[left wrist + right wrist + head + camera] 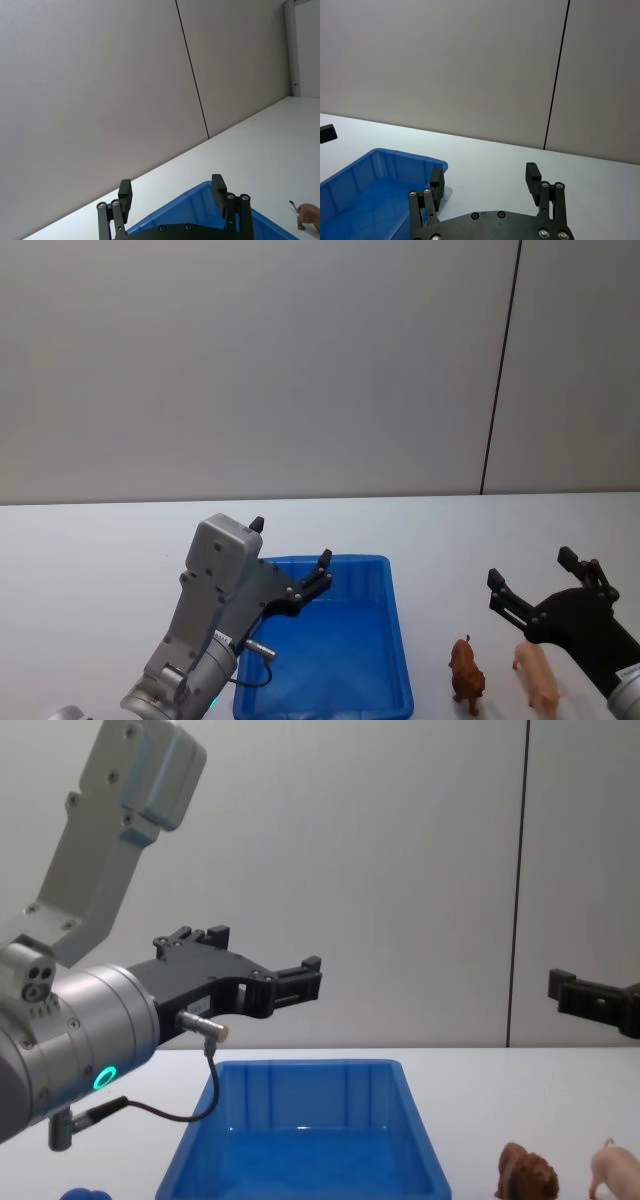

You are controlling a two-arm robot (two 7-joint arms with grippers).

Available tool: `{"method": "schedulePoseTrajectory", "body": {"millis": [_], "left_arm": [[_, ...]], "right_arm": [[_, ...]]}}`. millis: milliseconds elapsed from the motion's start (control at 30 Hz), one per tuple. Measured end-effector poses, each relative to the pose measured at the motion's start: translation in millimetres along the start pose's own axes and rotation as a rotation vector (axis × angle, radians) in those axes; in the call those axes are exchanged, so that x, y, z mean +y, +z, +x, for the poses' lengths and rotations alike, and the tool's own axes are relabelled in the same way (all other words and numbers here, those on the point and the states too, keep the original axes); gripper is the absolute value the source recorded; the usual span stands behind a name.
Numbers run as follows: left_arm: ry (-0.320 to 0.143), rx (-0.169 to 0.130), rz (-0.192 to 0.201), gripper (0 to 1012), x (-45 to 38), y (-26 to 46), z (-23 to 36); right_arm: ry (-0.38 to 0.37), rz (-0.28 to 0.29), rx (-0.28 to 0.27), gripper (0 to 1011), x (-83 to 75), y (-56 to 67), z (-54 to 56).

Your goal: Pick up the two dolls from the table and place them into the box.

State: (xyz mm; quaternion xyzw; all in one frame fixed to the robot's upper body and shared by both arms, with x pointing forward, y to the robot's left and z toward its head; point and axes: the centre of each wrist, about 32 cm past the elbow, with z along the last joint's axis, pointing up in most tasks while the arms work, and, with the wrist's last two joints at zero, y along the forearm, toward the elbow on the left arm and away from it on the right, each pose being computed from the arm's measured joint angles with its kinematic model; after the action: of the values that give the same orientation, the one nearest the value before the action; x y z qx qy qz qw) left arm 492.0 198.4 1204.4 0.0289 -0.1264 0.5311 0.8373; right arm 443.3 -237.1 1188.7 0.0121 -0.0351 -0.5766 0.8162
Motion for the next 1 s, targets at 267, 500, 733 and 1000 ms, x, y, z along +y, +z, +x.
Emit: {"method": "schedulePoseTrajectory", "body": {"millis": [267,500,733,1000], "left_arm": [[0.000,0.000,0.000,1001,0.0,0.0,0.0],[0.000,0.000,0.000,1001,0.0,0.0,0.0],[0.000,0.000,0.000,1001,0.0,0.0,0.0],[0.000,0.000,0.000,1001,0.0,0.0,0.0]], "right_arm": [[0.000,0.000,0.000,1001,0.0,0.0,0.0],[0.000,0.000,0.000,1001,0.0,0.0,0.0],[0.000,0.000,0.000,1001,0.0,0.0,0.0],[0.002,-0.008,0.000,1001,-0.6,-0.5,3.3]]}}
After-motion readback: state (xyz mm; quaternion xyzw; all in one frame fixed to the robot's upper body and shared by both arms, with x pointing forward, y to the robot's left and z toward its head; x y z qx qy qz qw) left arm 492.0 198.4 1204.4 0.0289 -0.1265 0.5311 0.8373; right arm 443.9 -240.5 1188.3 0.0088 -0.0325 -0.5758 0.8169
